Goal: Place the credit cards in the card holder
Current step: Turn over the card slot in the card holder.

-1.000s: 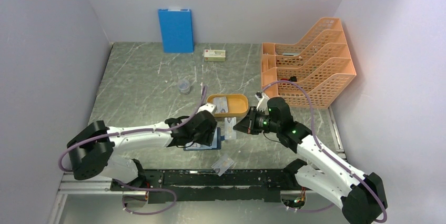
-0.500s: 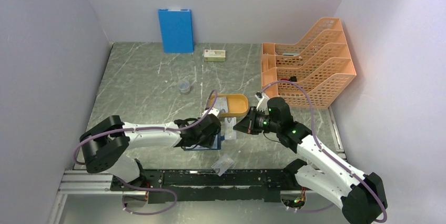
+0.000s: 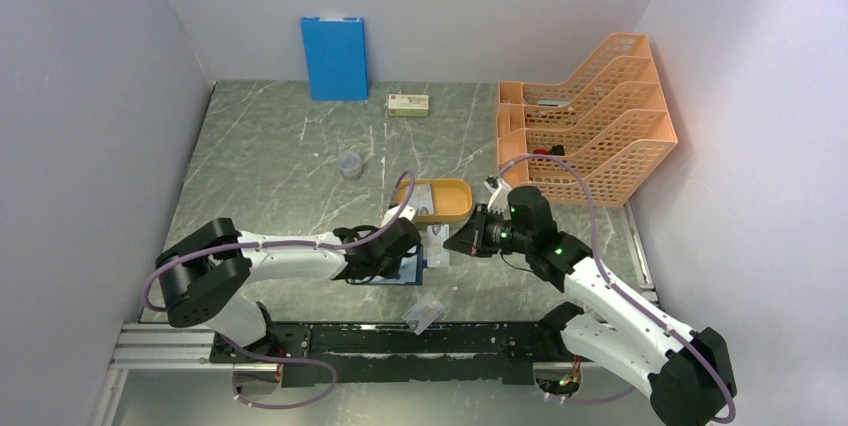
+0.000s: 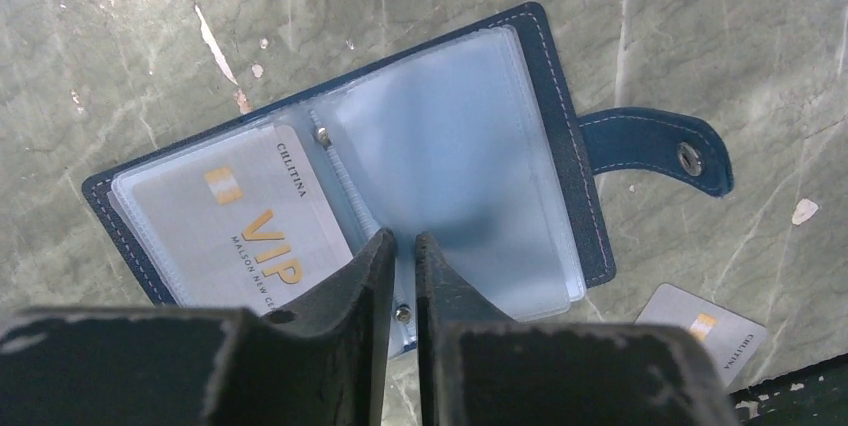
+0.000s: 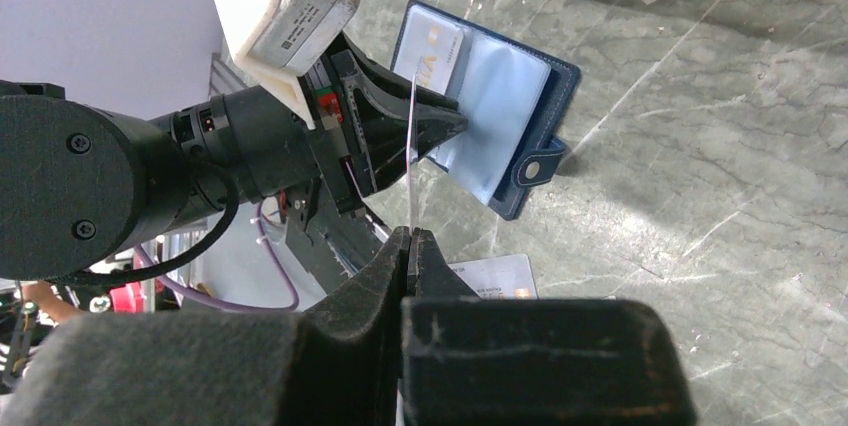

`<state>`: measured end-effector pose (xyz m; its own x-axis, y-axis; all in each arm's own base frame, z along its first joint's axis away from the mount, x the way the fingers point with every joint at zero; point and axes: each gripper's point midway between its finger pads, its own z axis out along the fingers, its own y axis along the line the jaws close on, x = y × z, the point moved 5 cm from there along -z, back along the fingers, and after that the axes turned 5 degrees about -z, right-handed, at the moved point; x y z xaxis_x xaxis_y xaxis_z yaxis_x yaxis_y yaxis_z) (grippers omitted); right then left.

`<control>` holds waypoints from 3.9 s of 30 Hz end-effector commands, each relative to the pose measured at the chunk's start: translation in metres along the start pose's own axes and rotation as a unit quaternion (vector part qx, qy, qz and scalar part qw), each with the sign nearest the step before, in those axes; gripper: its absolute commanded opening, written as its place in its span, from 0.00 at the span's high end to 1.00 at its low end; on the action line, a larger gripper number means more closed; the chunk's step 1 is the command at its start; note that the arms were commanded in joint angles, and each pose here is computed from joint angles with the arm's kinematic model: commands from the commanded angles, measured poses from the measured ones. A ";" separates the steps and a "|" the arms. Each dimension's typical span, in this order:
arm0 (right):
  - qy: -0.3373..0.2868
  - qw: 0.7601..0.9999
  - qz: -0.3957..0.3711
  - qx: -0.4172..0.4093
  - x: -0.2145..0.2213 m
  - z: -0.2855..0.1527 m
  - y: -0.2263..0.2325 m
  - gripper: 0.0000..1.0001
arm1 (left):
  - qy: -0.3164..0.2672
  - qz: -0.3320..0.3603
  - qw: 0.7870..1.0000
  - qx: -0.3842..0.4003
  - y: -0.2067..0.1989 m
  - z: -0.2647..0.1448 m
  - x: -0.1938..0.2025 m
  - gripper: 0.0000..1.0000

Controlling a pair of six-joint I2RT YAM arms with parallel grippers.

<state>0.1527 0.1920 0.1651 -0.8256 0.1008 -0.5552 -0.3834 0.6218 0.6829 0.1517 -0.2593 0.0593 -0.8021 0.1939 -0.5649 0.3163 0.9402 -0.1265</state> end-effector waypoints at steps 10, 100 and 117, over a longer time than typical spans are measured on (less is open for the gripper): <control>0.057 0.997 0.024 -0.054 0.019 0.014 0.007 1.00 | 0.000 -0.010 1.000 -0.014 0.008 0.001 0.009 0.95; 0.173 0.972 0.150 -0.046 0.067 0.075 -0.005 1.00 | -0.040 -0.054 0.997 0.045 -0.011 -0.045 -0.027 0.81; 0.190 0.973 0.126 -0.043 0.060 0.111 0.008 1.00 | -0.112 -0.100 0.988 0.033 0.026 -0.092 -0.033 0.65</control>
<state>0.1397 0.2778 0.0891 -0.9882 -0.0517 -0.1444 -0.1492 0.5419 0.8271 0.1428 -0.2303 0.1563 -0.7348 -0.0603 -0.6756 0.2303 0.9147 -0.3321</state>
